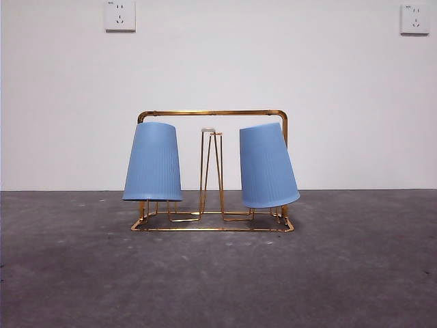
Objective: Pick up cup 1,put cup 1 in the cup rack,pick up cup 2,put cup 2 in the cup rack
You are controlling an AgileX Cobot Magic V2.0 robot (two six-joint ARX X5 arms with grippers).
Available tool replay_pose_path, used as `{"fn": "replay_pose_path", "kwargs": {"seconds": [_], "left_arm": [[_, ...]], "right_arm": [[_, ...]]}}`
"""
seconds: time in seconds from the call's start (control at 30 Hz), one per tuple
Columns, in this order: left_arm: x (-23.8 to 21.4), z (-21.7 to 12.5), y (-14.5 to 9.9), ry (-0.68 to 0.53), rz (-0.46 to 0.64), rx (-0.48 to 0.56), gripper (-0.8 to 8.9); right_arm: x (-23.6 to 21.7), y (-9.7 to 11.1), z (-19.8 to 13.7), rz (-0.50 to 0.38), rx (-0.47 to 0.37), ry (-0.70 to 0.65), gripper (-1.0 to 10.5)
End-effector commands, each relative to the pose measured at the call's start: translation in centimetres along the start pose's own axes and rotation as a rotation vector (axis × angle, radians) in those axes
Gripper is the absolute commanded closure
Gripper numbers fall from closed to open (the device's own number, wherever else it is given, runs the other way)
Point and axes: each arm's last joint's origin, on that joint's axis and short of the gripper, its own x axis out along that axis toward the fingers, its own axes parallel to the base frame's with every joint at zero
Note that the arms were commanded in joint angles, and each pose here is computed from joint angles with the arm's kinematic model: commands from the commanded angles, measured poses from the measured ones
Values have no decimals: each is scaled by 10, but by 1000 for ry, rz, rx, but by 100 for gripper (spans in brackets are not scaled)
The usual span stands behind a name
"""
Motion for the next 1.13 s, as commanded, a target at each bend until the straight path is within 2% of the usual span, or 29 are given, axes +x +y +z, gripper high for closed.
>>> {"fn": "replay_pose_path", "kwargs": {"seconds": [0.03,0.17,0.23,0.33,0.4,0.63,0.8,1.13], "left_arm": [[1,-3,0,2,3,-11,817],[1,-2,0,1,3,-11,817],[1,-3,0,2,3,-11,817],[1,-3,0,2,3,-11,817],[1,-3,0,2,3,-11,817],[1,-3,0,4,3,-11,817],[1,-3,0,8,3,-11,817],[2,-3,0,15,3,-12,817]], "right_arm": [[-9,-8,3,-90,-11,-132,945],[-20,-25,-8,-174,121,-438,945],[-10,-32,-27,-309,161,-505,945],[26,-40,-63,-457,134,-585,945],[47,-43,-82,-486,130,-621,945],[115,-49,-142,-535,144,-642,945],[152,-49,-179,-529,177,-588,945],[183,-49,-212,-497,265,-527,945]]}}
